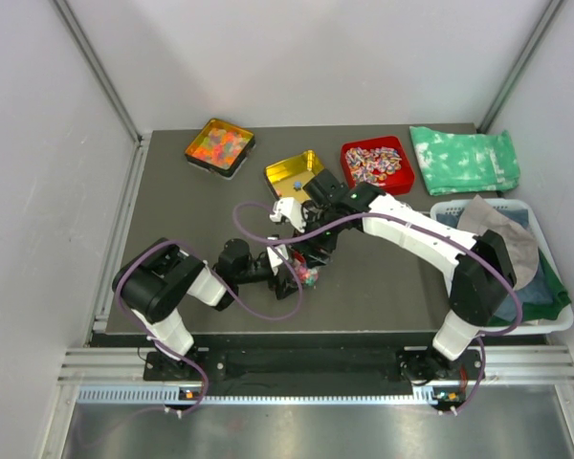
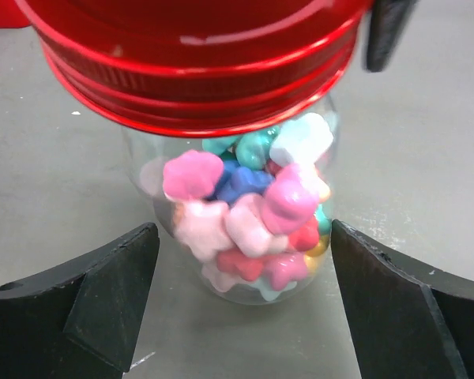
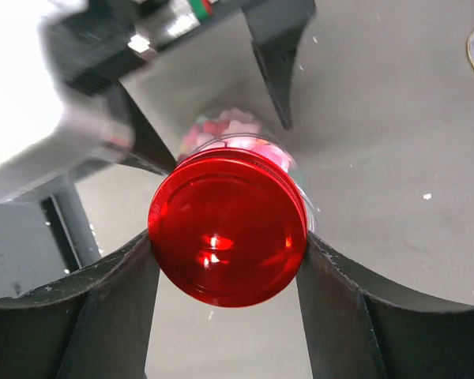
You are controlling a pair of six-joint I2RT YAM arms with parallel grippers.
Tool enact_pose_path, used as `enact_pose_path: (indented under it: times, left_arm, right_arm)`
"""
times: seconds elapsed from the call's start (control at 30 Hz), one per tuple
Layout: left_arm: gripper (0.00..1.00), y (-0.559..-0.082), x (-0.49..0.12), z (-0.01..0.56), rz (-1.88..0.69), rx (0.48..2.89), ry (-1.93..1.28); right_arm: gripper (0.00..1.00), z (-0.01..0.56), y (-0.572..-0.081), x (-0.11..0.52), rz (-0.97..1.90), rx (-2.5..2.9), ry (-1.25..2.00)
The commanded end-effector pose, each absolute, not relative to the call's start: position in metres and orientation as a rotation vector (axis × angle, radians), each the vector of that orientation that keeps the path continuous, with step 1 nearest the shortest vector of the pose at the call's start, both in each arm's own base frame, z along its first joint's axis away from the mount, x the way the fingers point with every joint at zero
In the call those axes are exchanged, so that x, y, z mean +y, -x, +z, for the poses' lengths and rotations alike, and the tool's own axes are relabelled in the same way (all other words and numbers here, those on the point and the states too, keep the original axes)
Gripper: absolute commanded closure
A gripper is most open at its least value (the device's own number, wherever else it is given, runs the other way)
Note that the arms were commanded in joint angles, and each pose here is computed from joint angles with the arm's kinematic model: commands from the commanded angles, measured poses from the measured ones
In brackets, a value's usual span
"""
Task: Pack the candies
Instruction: Close the bottle lid on the packing bottle.
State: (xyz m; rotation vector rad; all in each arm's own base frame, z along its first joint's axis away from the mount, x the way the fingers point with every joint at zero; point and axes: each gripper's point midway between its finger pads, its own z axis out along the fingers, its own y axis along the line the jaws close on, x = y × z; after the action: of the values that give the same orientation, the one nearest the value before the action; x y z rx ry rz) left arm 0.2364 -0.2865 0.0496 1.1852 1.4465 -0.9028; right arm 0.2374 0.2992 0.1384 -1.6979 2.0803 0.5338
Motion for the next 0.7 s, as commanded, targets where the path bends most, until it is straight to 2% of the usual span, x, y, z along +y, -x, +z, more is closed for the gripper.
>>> enact_pose_path:
  times: [0.0, 0.3, 0.67]
  left_arm:
    - [0.05, -0.239, -0.294, 0.062, -0.911, 1.375, -1.195]
    - [0.04, -0.240, -0.295, 0.059, -0.905, 1.388, -1.198]
    - [0.03, -0.240, -0.296, 0.058, -0.904, 1.389, -1.206]
  right_arm:
    - [0.55, 0.173, -0.234, 0.315, 0.630, 1.976, 1.681]
    - [0.57, 0.174, -0.203, 0.322, 0.718, 1.947, 1.770]
    - [0.57, 0.189, -0.226, 0.311, 0.534, 1.901, 1.703]
